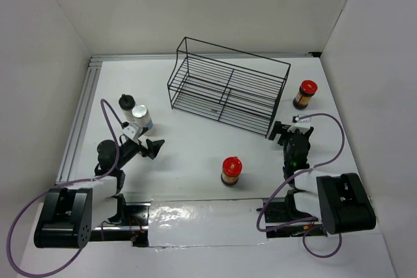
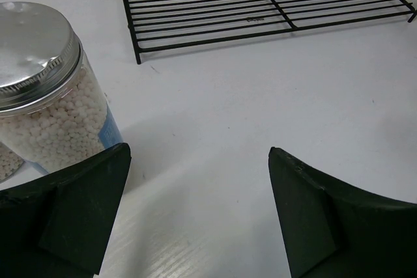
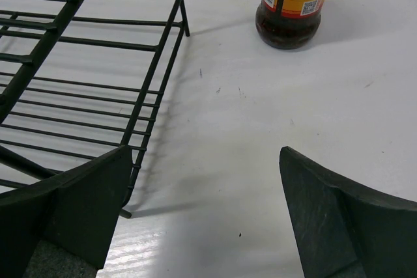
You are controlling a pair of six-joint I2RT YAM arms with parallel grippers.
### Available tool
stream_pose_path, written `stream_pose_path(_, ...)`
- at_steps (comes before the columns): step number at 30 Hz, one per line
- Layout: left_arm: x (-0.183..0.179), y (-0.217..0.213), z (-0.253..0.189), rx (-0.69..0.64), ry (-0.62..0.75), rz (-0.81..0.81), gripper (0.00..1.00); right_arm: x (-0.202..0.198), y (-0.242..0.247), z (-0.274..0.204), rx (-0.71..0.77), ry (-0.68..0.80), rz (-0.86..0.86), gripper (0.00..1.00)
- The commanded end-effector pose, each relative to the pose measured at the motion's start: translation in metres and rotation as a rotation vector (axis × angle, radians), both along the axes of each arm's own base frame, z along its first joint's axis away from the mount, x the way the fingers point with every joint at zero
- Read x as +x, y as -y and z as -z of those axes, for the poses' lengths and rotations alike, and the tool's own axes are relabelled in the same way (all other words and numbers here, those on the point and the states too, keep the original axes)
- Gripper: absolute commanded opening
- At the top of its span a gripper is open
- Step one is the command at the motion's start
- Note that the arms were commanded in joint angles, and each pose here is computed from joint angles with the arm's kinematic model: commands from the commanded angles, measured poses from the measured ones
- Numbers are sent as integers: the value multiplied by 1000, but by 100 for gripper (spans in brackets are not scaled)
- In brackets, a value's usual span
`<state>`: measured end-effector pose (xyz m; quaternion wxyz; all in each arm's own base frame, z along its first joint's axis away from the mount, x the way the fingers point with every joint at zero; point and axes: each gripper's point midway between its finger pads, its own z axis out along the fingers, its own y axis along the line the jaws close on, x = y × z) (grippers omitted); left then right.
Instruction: Organize the condiment bottles
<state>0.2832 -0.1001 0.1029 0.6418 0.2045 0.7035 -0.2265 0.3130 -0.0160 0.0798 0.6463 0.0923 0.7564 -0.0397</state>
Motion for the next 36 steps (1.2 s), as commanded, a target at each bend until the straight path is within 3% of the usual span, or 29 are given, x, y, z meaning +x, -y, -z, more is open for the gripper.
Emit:
stream_pose_path(1,-7,0,5,28,32,4,99,-3,1,-8,-2,53,10,100)
stream_pose_path(4,-7,0,6,29,30,6,99,5,8,-13,15,7,51,100)
stream_pose_path(10,-18,22,-25,97,104,204,99,-1,18,-33,41,57,97,100)
stream_pose_path(17,-26,32,-95,142,196,300,99,-12,29,-123,2,147,126,100)
stream_pose_path(19,-34,37,-107,178,216,372,99,-20,47,-167,111,226,256,100)
stream_pose_path(21,-37,40,-112,192,207,413,99,-28,59,-170,130,164,343,100)
stream_pose_path(23,-35,40,-122,179,165,415,99,-27,64,-201,68,139,322,46)
stream_pose_path(24,-28,38,-122,158,107,395,99,-18,59,-213,-6,75,257,0)
stream_pose_path(27,-23,43,-125,140,55,394,99,0,61,-222,-9,-30,252,0)
stream_pose_path(28,-18,42,-129,135,38,374,99,12,69,-223,-12,-114,289,17)
stream_pose_path(31,-14,44,-133,115,-8,367,99,42,82,-215,18,-278,325,100)
stream_pose_path(36,-18,45,-143,111,-3,372,99,82,102,-204,43,-369,399,100)
